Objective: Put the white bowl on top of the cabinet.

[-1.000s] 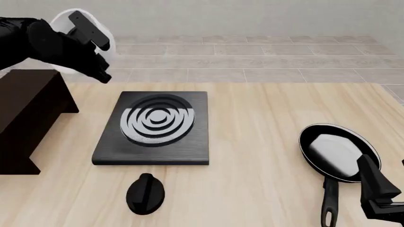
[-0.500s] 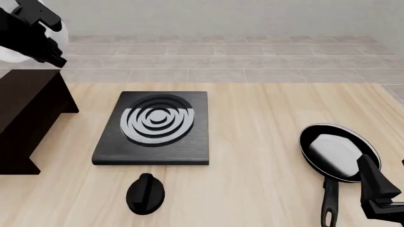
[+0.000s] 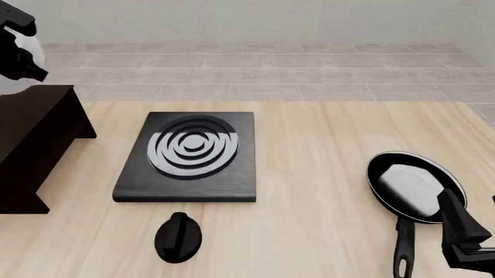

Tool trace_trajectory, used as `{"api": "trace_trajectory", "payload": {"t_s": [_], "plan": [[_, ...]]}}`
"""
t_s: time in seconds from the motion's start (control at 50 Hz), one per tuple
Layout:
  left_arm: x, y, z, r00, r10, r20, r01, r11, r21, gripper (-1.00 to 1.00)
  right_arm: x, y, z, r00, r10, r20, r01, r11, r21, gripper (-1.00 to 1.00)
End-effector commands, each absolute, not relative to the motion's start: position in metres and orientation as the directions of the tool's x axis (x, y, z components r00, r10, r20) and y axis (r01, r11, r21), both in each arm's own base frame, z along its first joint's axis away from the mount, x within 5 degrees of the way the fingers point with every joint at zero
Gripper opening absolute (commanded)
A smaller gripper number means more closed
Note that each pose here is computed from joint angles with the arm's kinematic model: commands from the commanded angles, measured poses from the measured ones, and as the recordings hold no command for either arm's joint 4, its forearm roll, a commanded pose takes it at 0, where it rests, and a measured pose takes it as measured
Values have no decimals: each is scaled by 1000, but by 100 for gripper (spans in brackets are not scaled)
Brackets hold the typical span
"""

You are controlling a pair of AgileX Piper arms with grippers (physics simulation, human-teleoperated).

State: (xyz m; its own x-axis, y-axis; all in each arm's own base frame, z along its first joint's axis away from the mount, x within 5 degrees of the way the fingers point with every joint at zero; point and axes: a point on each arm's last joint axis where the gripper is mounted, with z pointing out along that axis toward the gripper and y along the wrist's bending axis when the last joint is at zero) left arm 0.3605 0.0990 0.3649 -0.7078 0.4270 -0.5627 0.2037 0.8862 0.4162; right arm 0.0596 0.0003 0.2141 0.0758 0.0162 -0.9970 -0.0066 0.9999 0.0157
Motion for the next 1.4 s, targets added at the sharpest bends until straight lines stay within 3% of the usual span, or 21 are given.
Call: {"api": "trace_trajectory", "payload": {"t_s": [0.02,0.5,0.82,0.84,1.4], "plan": [[353,116,358,-735,395,-552,165,893,419,-100,60,0,214,76,16,-997,-6,1000,16,100],[341,128,283,-793,384,-473,201,898,392,-100,60,0,214,76,16,-997,-7,1000,16,100],[339,129,280,-804,376,-460,204,902,380,-100,60,0,214,76,16,-997,-7,1000,16,100],[339,129,280,-805,376,-460,204,902,381,100,60,0,214,76,16,-997,-7,1000,16,100],[346,124,318,-773,400,-492,202,891,407,100,60,0,214,76,16,-997,-7,1000,16,100]]}}
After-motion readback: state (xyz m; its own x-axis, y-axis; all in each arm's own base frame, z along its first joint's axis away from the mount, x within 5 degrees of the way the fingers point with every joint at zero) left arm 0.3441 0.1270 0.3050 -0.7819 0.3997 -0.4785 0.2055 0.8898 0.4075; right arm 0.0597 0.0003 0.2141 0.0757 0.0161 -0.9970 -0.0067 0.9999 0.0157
